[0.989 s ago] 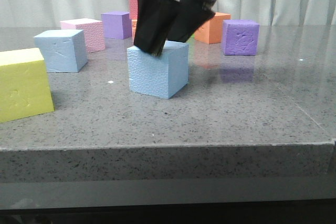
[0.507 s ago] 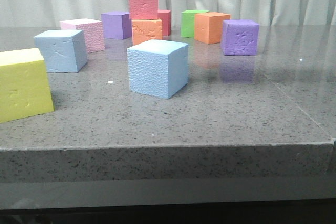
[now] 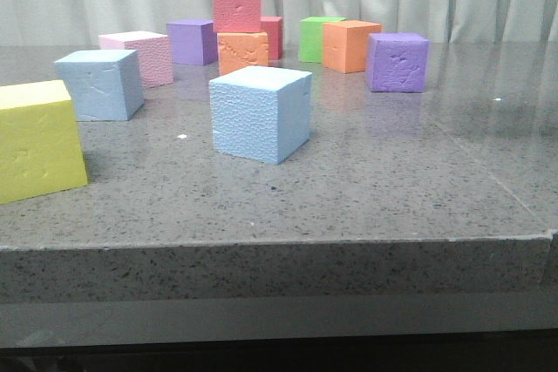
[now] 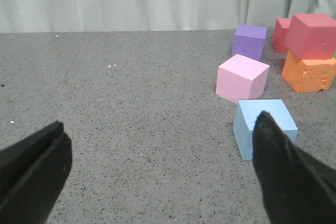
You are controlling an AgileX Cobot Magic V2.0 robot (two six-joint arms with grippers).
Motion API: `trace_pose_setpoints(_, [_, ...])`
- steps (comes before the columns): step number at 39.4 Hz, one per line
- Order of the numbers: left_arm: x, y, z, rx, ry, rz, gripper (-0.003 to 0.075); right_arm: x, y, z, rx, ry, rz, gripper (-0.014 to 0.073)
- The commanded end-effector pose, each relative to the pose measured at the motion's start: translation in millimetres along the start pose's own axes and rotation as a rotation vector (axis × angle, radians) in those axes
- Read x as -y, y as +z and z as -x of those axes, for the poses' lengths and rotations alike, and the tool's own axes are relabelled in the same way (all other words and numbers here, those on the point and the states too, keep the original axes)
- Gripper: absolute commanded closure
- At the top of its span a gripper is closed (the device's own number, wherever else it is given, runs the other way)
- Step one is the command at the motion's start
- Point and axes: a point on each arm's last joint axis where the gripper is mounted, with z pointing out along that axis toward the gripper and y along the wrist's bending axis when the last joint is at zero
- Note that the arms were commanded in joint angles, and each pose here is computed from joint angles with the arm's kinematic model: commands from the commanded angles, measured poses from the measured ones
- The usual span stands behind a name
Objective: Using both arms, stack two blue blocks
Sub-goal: 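Open the right gripper and lift it away from the cube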
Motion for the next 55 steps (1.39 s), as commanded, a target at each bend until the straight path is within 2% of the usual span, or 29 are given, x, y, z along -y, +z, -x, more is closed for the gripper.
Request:
trace_pose_setpoints(1, [-0.4, -2.2, 16.5, 0.103, -0.006, 0.005, 0.0048, 23.3, -32.0, -17.9, 0.031, 0.1, -0.146, 0.0654])
trace_pose_setpoints(8, [-0.4, -2.2, 16.5, 0.103, -0.006, 0.005, 0.0048, 43.5, -33.6, -65.8, -0.021, 0.164, -0.214, 0.0655])
trace_pose_setpoints(14, [-0.4, -2.2, 16.5, 0.103, -0.006, 0.005, 0.0048, 39.4, -32.1, -114.9, 0.008, 0.167, -0.202, 0.0655])
trace_pose_setpoints(21, [-0.4, -2.2, 16.5, 0.103, -0.006, 0.005, 0.0048, 27.0, -31.0, -166.4, 0.142, 0.172, -0.148, 0.0655])
trace_pose_setpoints(34, [-0.6, -1.3, 17.8, 0.116, -0.006, 0.006, 0.0048, 13.8, -30.2, -246.0, 0.446, 0.143, -0.138, 0.0655])
trace_pose_setpoints(37, [-0.5, 4.4, 17.6, 0.105, -0.019, 0.003, 0.0048, 12.3, -29.3, -254.8, 0.489, 0.139, -0.136, 0.0655])
trace_pose_setpoints(46, [0.9, 38.4, 38.8, 0.039, -0.043, -0.015, 0.0048, 12.0, -26.5, -256.6, 0.498, 0.137, -0.135, 0.0655])
trace_pose_setpoints(55, [15.8, 92.1, 64.7, -0.13, -0.023, -0.088, 0.0048, 12.0, -26.1, -256.9, 0.496, 0.137, -0.135, 0.0655])
